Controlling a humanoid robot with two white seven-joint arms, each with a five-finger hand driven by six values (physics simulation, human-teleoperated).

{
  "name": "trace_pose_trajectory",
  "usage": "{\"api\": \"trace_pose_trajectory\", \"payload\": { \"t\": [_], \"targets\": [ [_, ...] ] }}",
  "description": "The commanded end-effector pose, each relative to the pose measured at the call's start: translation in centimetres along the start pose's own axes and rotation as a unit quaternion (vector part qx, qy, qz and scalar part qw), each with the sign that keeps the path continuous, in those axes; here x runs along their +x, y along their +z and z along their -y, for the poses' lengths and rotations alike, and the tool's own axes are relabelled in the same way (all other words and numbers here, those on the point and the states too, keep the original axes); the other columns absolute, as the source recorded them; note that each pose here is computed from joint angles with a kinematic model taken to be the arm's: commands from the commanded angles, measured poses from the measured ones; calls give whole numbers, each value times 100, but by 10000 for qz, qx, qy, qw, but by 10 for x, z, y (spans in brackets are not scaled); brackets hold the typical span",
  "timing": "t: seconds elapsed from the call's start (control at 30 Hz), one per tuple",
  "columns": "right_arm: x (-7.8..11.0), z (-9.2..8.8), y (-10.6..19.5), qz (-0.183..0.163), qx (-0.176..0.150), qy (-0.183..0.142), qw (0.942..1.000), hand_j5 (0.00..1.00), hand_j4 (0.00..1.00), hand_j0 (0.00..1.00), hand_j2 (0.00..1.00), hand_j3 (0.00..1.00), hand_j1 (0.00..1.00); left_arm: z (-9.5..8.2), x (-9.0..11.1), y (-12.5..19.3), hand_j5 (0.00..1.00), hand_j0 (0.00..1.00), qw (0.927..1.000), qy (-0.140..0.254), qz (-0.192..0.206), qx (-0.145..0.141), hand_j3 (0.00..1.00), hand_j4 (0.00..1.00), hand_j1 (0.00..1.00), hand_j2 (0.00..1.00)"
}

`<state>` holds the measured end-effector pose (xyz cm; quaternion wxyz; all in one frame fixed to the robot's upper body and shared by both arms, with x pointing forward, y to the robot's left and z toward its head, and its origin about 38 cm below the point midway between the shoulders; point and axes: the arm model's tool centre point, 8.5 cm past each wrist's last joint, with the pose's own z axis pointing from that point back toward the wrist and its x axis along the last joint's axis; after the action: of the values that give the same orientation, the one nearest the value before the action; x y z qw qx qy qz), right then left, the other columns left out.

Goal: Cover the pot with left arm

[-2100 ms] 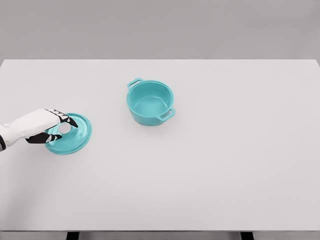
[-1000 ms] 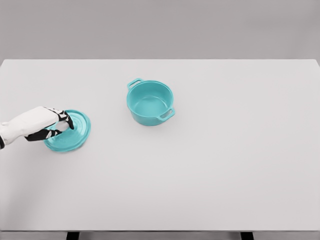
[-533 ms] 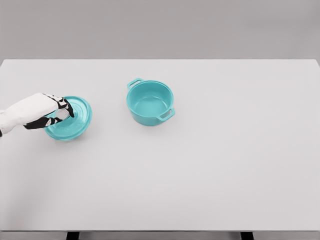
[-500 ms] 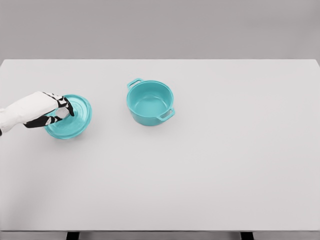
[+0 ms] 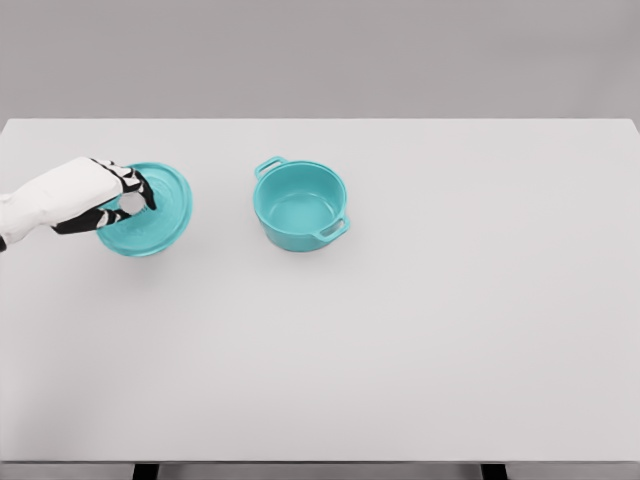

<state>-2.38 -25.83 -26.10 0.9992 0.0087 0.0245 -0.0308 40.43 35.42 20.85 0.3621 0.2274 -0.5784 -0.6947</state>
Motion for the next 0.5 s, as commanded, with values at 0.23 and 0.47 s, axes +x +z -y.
{"api": "trace_pose_trajectory", "payload": {
  "t": [0.23,0.47],
  "targets": [
    [-1,0,0,-2,-1,1,10000,100,100,100,100,100,100,-14,17,-19,52,52,9993,-85,309,186,52,52,52,52],
    [0,0,0,5,0,1,10000,100,100,100,100,100,100,-22,36,-45,52,52,9974,-112,636,305,52,52,52,52]
  ]
}}
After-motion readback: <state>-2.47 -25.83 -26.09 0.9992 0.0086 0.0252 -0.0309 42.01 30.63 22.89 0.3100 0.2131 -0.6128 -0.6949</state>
